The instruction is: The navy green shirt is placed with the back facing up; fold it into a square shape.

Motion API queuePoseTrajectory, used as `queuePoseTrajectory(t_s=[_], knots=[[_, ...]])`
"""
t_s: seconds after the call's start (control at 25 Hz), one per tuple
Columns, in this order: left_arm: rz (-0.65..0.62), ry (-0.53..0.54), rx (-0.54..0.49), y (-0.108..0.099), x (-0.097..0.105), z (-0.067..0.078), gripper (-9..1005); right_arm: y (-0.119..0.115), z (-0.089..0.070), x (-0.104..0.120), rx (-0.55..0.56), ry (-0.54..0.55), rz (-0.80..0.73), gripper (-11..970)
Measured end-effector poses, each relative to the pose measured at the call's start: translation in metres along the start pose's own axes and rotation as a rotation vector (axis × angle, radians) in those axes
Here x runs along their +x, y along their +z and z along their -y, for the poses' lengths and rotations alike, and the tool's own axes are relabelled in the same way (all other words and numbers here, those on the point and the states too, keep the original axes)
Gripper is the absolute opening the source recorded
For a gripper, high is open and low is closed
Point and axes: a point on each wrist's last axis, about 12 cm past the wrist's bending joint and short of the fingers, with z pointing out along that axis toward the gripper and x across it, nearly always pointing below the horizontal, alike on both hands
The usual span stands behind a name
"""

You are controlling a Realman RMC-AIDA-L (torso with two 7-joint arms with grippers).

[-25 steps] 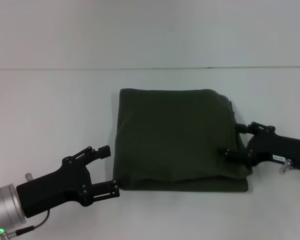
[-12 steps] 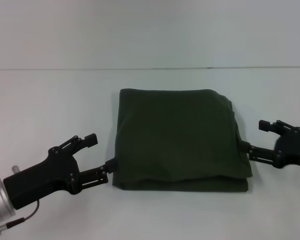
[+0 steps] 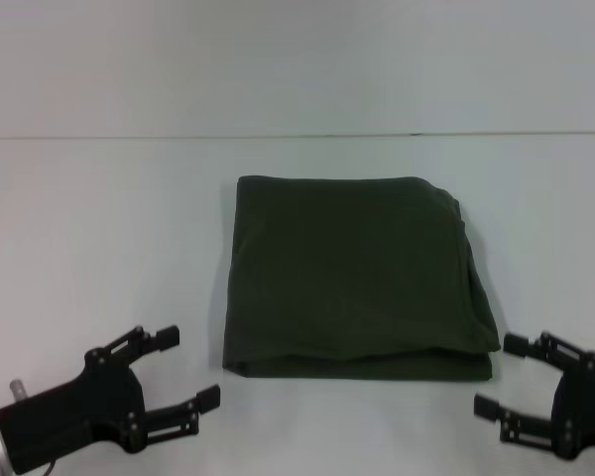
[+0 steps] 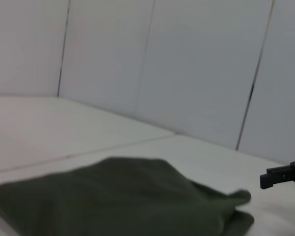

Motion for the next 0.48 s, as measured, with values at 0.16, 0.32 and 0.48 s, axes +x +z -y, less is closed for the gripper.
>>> queuePoseTrajectory(t_s=[0.16,0.32,0.48], knots=[[-0.032,-0.003,0.009,-0.002,0.004,0.001,950,-0.007,-0.014,0.019,0.022,-0.027,-0.015,924],[-0.04,0.001,0.008,-0.002,0.005,0.001,950,-0.008,-0.02,0.026,0.03,-0.05,-0.013,924],[-0.04,0.001,0.01,-0.002,0.006,0.002,950,-0.004,-0.019,0.026,0.031,-0.054,-0.019,924]])
